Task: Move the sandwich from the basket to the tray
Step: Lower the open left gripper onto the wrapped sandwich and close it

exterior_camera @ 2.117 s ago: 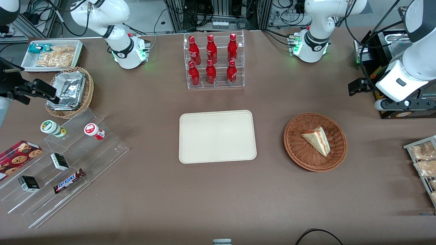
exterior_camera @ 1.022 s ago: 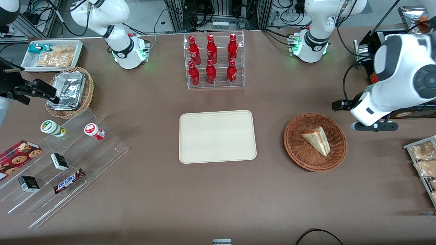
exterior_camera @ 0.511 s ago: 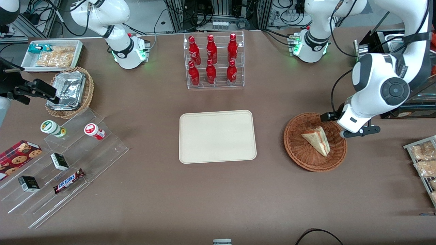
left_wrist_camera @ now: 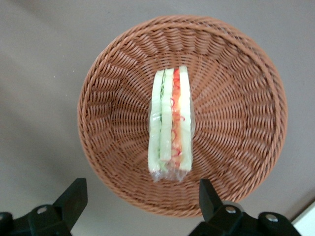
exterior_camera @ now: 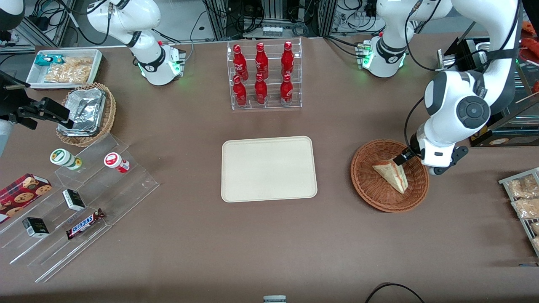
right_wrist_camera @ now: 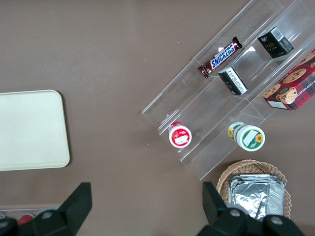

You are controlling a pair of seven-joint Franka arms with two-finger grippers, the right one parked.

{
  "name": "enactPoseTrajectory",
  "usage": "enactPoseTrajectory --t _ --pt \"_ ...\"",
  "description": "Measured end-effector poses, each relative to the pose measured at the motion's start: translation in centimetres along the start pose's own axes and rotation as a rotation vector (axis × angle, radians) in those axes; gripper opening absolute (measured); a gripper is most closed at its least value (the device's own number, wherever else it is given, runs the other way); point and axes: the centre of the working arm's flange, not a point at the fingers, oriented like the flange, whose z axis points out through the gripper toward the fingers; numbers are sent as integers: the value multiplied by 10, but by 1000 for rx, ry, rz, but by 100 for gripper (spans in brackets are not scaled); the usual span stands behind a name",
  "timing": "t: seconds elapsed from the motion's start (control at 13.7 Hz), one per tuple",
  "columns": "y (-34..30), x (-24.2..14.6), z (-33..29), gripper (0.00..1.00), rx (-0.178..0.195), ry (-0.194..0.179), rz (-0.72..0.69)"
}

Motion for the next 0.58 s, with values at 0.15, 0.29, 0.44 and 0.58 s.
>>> enactPoseTrajectory --t 0.15,0.29,0.44,0.58 --pt "2 0 13 100 -23 16 -100" --pt "4 1 26 100 -29 17 -135" --pt "6 3 36 100 -30 15 -145" --pt "8 4 50 100 -29 12 -148"
